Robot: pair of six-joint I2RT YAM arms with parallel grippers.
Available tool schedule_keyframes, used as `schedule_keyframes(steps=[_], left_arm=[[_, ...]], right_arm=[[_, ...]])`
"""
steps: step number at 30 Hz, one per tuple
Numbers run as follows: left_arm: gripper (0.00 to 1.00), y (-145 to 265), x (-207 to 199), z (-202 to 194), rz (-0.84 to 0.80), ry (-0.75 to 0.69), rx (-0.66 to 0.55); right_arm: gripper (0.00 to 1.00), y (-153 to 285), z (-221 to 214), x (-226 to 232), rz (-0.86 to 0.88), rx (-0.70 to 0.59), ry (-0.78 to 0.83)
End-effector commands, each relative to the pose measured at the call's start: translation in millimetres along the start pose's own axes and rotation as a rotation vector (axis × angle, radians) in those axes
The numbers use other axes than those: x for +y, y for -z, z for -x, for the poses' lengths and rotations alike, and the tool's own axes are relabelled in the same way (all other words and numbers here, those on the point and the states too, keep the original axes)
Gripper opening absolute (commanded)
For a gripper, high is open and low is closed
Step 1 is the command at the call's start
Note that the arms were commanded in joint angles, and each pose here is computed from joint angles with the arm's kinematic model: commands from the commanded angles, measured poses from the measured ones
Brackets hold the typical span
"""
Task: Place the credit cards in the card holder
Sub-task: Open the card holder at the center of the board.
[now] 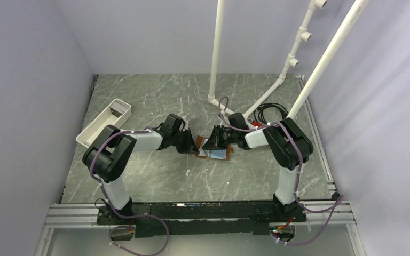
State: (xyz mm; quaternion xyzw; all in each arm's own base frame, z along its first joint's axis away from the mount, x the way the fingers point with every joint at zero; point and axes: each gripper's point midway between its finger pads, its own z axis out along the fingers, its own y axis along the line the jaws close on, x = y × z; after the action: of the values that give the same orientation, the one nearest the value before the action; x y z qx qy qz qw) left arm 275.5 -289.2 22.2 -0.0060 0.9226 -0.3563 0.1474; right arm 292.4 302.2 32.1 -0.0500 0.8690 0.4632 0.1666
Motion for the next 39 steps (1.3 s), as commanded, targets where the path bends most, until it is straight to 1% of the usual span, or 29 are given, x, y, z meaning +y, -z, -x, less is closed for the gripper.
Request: schedule_keyframes(steps=[1, 3, 7, 9, 10, 12, 13, 14, 15, 16, 17, 18, 19, 22, 25, 30, 35, 39], left_arm=[[0.12, 9.0, 12.9, -13.9, 0.059, -0.012, 0.032], [0.18, 15.4, 5.5, -9.6, 0.048, -0.034, 0.024], [0.38, 36.1, -24.2, 3.0, -0.018, -0.094, -0.003], [0.47, 49.5, -43.8, 10.7, -0.064, -0.122, -0.026], [0.50, 58.3, -56.0, 15.2, -0.094, -0.137, -0.044], [0.52, 69.7, -77.6, 23.0, -0.149, -0.168, -0.077], [0.51, 72.3, -86.6, 26.0, -0.174, -0.177, -0.089], [0.47, 72.2, -94.7, 27.5, -0.205, -0.186, -0.092], [0.40, 68.9, -100.7, 28.9, -0.234, -0.177, -0.088], [0.31, 63.4, -102.8, 29.7, -0.250, -0.166, -0.079], [0.22, 55.0, -99.4, 29.3, -0.245, -0.146, -0.064], [0.16, 46.5, -95.0, 29.7, -0.237, -0.133, -0.055], [0.12, 37.9, -90.5, 30.2, -0.231, -0.125, -0.055], [0.04, 13.7, -67.0, 23.5, -0.188, -0.089, -0.034], [0.02, -4.5, -44.7, 10.8, -0.153, -0.055, 0.004], [0.02, -5.1, -25.4, 4.9, -0.092, -0.046, -0.017], [0.06, -2.3, -8.0, -1.7, -0.022, -0.052, -0.017], [0.08, -4.2, 14.2, -8.7, 0.048, -0.035, -0.001]], right_arm=[[0.15, -4.2, -7.8, -3.5, 0.095, 0.020, -0.028], [0.15, -2.0, -8.8, -8.9, 0.059, 0.017, -0.014], [0.19, 7.8, -2.5, -2.0, 0.025, 0.008, 0.028], [0.23, 11.6, 2.7, 3.2, 0.015, 0.003, 0.044], [0.25, 13.0, 4.9, 6.6, 0.019, 0.001, 0.051], [0.28, 15.2, 8.7, 13.2, 0.025, -0.002, 0.054], [0.30, 15.9, 9.9, 14.9, 0.026, -0.004, 0.052], [0.30, 16.9, 11.5, 17.1, 0.028, -0.008, 0.052], [0.31, 17.6, 13.1, 18.4, 0.026, -0.013, 0.052], [0.31, 18.1, 14.9, 19.1, 0.023, -0.018, 0.050], [0.31, 18.1, 15.3, 18.8, 0.017, -0.016, 0.047], [0.31, 18.3, 16.2, 18.7, 0.010, -0.017, 0.046], [0.31, 19.1, 16.9, 18.8, 0.005, -0.019, 0.045], [0.28, 23.8, 17.2, 18.4, -0.019, -0.030, 0.045], [0.27, 28.6, 14.6, 17.3, -0.039, -0.029, 0.049], [0.26, 44.0, 0.1, 7.3, -0.077, -0.018, 0.058], [0.27, 60.1, -17.2, -19.8, -0.127, -0.016, 0.039], [0.25, 70.1, -26.9, -51.2, -0.172, -0.030, -0.048]])
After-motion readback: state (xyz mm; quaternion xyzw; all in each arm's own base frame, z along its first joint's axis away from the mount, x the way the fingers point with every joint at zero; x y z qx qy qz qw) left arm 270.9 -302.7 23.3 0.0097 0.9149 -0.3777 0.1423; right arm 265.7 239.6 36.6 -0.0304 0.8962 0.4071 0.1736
